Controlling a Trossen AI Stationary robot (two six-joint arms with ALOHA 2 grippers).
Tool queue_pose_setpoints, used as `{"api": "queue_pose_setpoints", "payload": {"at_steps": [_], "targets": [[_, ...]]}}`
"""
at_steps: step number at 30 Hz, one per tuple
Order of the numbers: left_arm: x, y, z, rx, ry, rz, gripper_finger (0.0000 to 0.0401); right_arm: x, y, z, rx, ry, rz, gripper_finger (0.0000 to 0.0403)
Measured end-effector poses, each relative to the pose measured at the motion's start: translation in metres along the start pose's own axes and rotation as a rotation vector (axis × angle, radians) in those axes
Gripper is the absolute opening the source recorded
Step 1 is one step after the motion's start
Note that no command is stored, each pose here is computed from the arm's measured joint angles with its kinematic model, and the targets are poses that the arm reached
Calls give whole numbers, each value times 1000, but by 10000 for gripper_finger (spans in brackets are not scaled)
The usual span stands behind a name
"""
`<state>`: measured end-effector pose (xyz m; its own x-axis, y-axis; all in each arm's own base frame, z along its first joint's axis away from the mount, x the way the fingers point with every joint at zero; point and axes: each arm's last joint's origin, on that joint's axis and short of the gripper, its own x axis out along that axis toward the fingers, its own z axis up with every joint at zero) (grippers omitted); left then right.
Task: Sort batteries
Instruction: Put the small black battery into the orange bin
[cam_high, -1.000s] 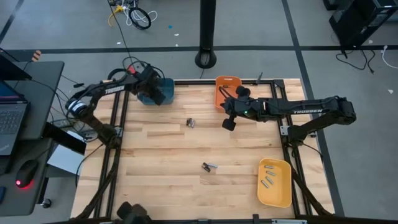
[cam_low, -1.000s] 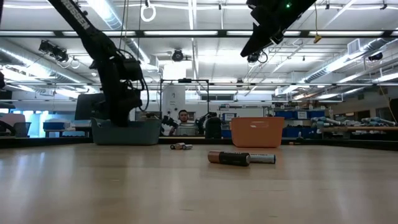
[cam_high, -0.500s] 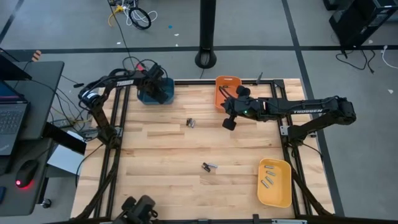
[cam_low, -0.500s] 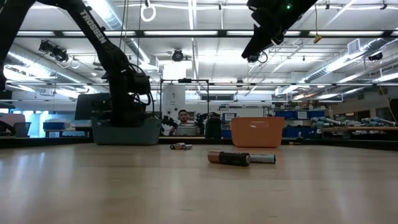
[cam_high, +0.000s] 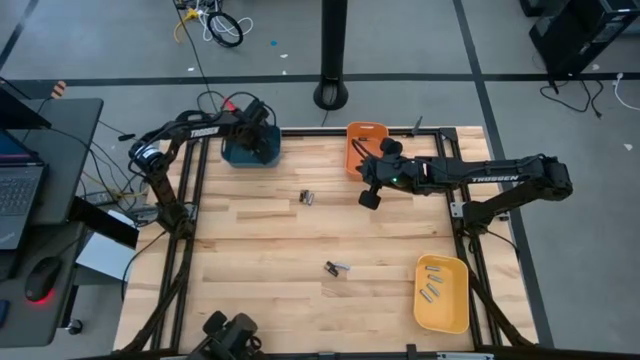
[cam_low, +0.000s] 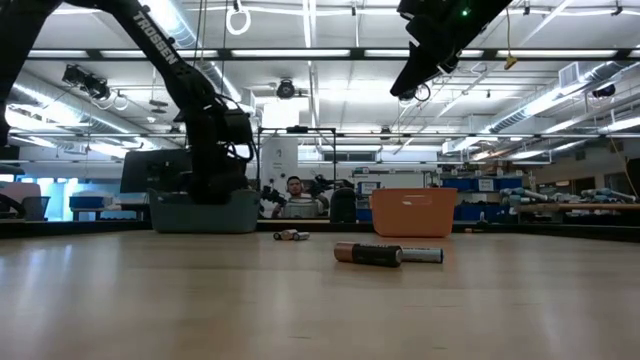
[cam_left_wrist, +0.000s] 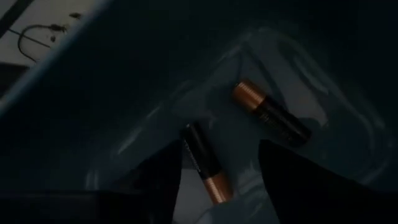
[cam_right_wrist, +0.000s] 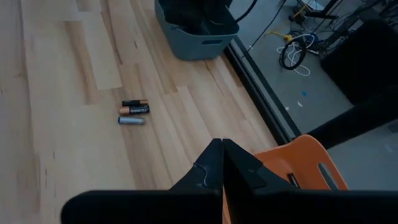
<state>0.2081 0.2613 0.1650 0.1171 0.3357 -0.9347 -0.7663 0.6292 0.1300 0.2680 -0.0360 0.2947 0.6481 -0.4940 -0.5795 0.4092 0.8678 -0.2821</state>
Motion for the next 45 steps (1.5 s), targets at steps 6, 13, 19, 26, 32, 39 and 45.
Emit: {"api": "queue_pose_setpoints", "payload": {"at_steps": [6,13,19,26,32,39,45], "targets": [[-17,-8,7,45,-69,2,217,-1,-1,2,5,-13,0,11],[-53,-20,7,69,-278,-9,203,-10,-10,2,20,-18,-14,12],[-59,-41,-18,104,-466,-47,202,0,-40,-14,91,130,-144,11],[-70,-70,-55,129,-710,-142,202,30,-103,-65,367,309,-314,11],[-95,-88,-71,160,-914,-235,202,46,-161,-101,625,346,-376,11],[-116,-99,-77,196,-1016,-296,202,85,-196,-122,639,481,-338,10],[-118,-102,-80,217,-1014,-300,202,115,-214,-129,615,639,-308,10]]}}
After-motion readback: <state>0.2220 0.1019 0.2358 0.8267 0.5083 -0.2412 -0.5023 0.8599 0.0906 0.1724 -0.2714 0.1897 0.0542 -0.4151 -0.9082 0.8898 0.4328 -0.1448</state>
